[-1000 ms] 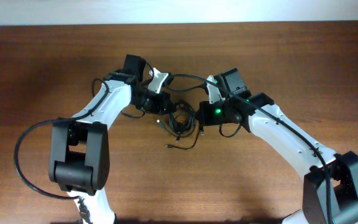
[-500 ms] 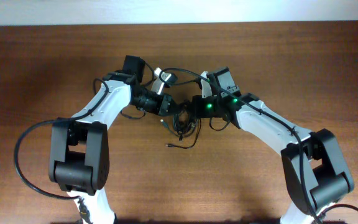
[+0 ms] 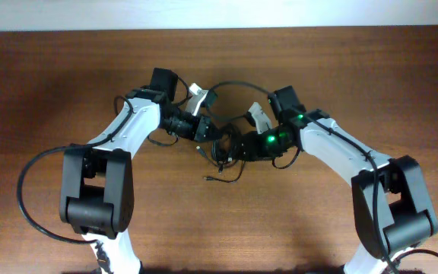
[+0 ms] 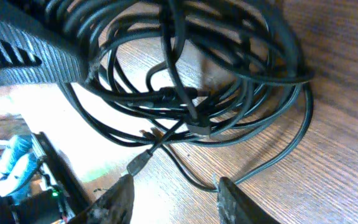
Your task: Untangle cables
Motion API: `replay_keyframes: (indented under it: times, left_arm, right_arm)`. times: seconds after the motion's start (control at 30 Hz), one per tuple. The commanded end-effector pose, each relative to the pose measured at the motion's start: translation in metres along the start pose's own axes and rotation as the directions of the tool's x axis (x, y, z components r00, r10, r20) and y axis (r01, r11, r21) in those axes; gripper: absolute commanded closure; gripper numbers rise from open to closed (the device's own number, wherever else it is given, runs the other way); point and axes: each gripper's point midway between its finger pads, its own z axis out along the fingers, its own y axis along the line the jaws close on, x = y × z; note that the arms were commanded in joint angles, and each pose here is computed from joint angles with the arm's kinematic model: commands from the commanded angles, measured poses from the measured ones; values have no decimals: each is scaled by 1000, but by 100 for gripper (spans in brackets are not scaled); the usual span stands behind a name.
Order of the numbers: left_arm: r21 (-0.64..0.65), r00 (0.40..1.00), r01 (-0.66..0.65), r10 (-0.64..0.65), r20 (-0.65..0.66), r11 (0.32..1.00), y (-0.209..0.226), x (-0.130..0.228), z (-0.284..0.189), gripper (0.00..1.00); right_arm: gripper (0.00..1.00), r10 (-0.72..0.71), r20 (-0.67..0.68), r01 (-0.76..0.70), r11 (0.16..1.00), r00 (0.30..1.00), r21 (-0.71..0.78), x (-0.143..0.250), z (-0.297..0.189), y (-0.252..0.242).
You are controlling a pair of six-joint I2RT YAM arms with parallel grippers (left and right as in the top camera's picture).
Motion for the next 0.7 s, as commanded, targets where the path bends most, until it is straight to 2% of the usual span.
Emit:
replay_keyframes:
  times: [0.0,0.17,0.3,0.43,0.5,0.67]
  left_arm:
    - [32,1000,20,-20,-1,999,-4,1,3,100]
    - [32,999,33,-33,-3,999,-4,1,3,100]
    - [32,999,33,-33,-3,999,-4,1,2,100]
    - [32,999,33,-33,-3,999,-4,1,2,100]
    - [32,999,33,-33,-3,999,-4,1,2,100]
    - [32,999,32,-32,-3,999,-4,1,2,100]
  right_arm:
    - [59,-46,-1,46,992,999,118,3,10,0]
    - [60,-24,73,-2,938,997,346,-5,19,-18]
    - [67,18,120,-58,938,993,341,-13,23,-20]
    - [69,-13,120,-28,944,993,330,-16,36,-15]
    - [76,-20,127,-22,945,992,326,-18,37,-13]
    - [79,8,112,-45,942,994,334,-13,45,-18]
